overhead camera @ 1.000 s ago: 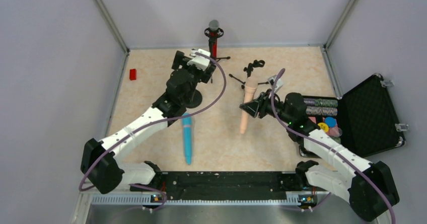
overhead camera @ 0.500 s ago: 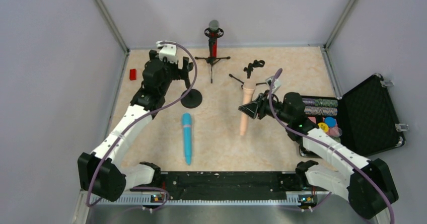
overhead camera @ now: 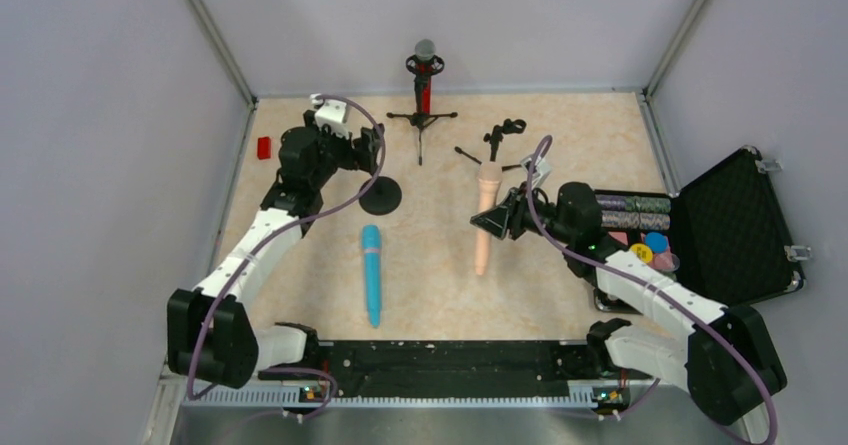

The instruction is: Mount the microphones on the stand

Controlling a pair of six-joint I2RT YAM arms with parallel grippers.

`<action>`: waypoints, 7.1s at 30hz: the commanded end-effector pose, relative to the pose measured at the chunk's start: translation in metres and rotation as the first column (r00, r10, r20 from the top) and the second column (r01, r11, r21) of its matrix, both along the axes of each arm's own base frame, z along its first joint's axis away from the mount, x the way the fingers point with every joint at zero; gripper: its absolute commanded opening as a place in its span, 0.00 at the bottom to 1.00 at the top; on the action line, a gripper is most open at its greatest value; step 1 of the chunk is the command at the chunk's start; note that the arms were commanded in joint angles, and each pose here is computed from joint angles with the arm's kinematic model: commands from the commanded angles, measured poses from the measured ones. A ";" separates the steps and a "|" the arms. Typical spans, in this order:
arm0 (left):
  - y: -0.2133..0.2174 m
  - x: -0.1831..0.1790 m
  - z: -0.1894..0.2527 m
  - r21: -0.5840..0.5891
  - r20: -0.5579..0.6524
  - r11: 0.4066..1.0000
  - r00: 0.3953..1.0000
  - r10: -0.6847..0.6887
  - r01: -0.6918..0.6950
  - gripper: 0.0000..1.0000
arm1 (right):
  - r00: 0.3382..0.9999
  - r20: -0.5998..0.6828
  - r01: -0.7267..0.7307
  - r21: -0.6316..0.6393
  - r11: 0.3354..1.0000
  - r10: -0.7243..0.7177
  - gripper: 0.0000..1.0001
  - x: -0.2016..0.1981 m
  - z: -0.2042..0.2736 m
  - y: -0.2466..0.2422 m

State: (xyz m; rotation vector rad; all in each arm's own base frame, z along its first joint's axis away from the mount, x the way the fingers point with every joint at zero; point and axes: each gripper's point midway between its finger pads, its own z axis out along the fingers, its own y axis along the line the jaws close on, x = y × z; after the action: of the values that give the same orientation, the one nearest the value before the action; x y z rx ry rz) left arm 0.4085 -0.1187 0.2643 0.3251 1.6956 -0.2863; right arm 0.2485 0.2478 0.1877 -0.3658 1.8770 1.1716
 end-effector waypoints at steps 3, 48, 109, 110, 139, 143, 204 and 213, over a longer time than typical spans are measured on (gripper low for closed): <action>-0.016 0.009 -0.007 0.007 0.057 0.995 0.994 -0.096 0.096 0.99 | 0.999 0.048 -0.019 0.031 0.999 0.018 0.00 0.004 0.011 0.003; -0.087 -0.059 0.043 -0.064 0.243 0.854 0.838 -0.488 0.516 0.14 | 0.989 0.131 0.058 0.033 0.998 -0.062 0.00 0.001 0.047 -0.013; -0.191 -0.186 -0.056 0.130 -0.099 0.525 0.538 -0.837 0.841 0.72 | 0.922 0.284 0.264 0.034 0.964 -0.262 0.00 0.004 0.081 -0.053; -0.191 -0.186 -0.052 0.135 -0.084 0.526 0.539 -0.838 0.839 0.76 | 0.923 0.284 0.262 0.034 0.964 -0.261 0.00 0.004 0.082 -0.052; -0.173 -0.197 0.063 0.127 0.139 0.617 0.602 -0.786 0.777 0.99 | 0.892 0.451 0.014 0.050 0.999 -0.035 0.00 -0.021 0.111 -0.024; -0.176 -0.192 0.064 0.075 0.096 0.635 0.628 -0.772 0.769 0.99 | 0.874 0.484 0.027 0.041 0.999 -0.044 0.00 -0.019 0.118 -0.027; -0.187 -0.190 -0.034 0.243 -0.015 0.422 0.438 -0.899 0.873 0.00 | 0.750 0.647 -0.204 0.026 0.979 0.139 0.00 -0.027 0.137 0.004; -0.190 -0.191 -0.035 0.208 -0.032 0.413 0.428 -0.903 0.887 0.00 | 0.695 0.717 -0.174 0.095 0.980 0.054 0.00 -0.023 0.146 0.008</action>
State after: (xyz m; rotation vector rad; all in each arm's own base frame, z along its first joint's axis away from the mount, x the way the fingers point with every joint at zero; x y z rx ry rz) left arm 0.2271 -0.3006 0.2163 1.3891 1.3542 -0.8324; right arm 0.2275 0.2567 0.2891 -0.7682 1.2904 1.0944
